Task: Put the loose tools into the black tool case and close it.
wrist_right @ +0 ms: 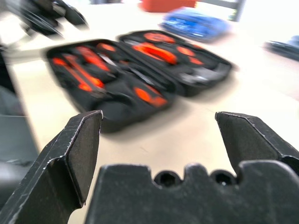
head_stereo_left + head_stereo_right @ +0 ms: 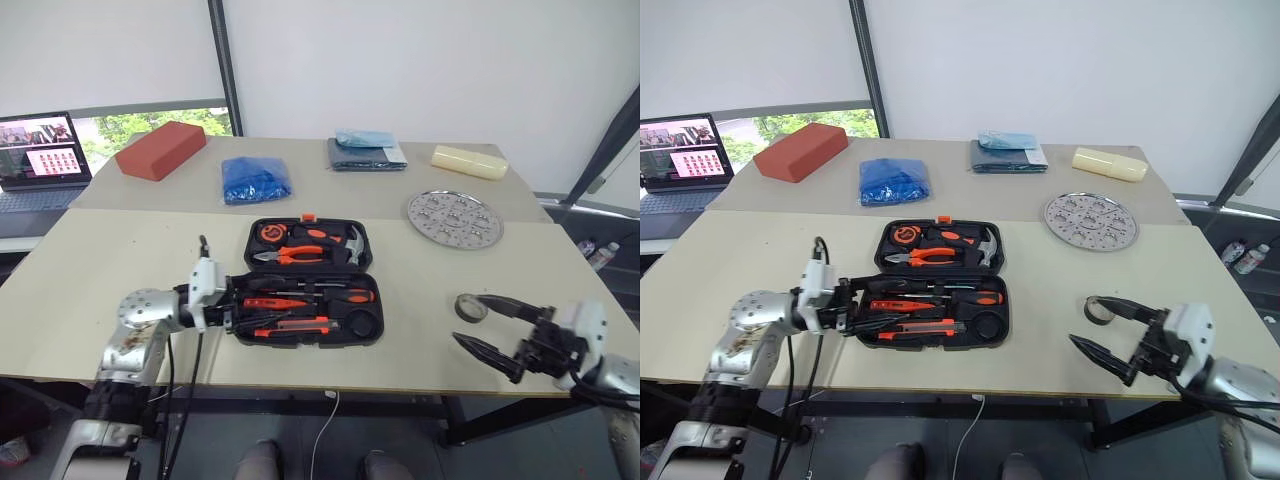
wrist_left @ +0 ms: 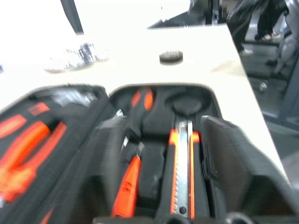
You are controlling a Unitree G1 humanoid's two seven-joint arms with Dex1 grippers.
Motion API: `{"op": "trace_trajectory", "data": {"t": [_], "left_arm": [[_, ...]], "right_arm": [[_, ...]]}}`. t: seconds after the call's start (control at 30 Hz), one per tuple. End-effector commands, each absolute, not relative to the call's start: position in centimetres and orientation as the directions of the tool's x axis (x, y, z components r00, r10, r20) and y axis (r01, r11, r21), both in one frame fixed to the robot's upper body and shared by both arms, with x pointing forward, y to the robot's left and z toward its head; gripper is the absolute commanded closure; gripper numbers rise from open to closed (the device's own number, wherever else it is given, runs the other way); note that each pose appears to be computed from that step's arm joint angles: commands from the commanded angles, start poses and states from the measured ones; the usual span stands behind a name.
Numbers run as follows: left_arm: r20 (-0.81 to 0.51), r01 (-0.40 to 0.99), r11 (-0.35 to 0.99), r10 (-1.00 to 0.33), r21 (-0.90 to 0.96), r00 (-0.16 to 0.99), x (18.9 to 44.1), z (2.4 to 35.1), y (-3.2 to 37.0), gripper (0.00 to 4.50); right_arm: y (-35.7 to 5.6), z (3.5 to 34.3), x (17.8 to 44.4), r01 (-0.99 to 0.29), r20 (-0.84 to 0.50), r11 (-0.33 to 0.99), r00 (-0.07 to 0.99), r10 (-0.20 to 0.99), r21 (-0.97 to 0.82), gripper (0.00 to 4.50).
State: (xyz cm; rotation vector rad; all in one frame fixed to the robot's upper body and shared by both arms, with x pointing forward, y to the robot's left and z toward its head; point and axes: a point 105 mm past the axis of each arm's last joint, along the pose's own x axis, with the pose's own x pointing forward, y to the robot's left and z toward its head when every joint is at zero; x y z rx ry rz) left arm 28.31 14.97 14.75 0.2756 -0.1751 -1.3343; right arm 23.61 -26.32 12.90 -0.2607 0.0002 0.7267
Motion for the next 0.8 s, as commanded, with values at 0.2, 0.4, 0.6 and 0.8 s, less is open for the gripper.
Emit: {"op": "trace_trajectory", "data": {"t": [0.2,0.4,0.6,0.8], "left_arm": [[-0.067,0.940,0.262,-0.957,0.217,0.282,24.3,13.6,18.9,0.04],[0.016,0.950,0.268,-0.963,0.159,0.269,23.4,14.9,18.6,0.04],[0.028,0.952,0.266,-0.964,0.149,0.265,22.9,14.7,17.0,0.04],[0.040,0.948,0.271,-0.963,0.170,0.268,22.9,15.0,16.3,0.04]], "right_arm": [[-34.0,9.3,19.1,-0.448,-0.277,0.860,0.882,0.381,-0.245,0.00],[-32.3,12.8,23.1,-0.568,-0.335,0.784,0.811,0.480,-0.251,0.00],[-28.5,13.5,27.2,-0.734,-0.551,0.653,0.629,0.548,-0.189,0.00],[-27.2,12.7,30.8,-0.775,-0.673,0.602,0.549,0.495,-0.190,0.00]]}}
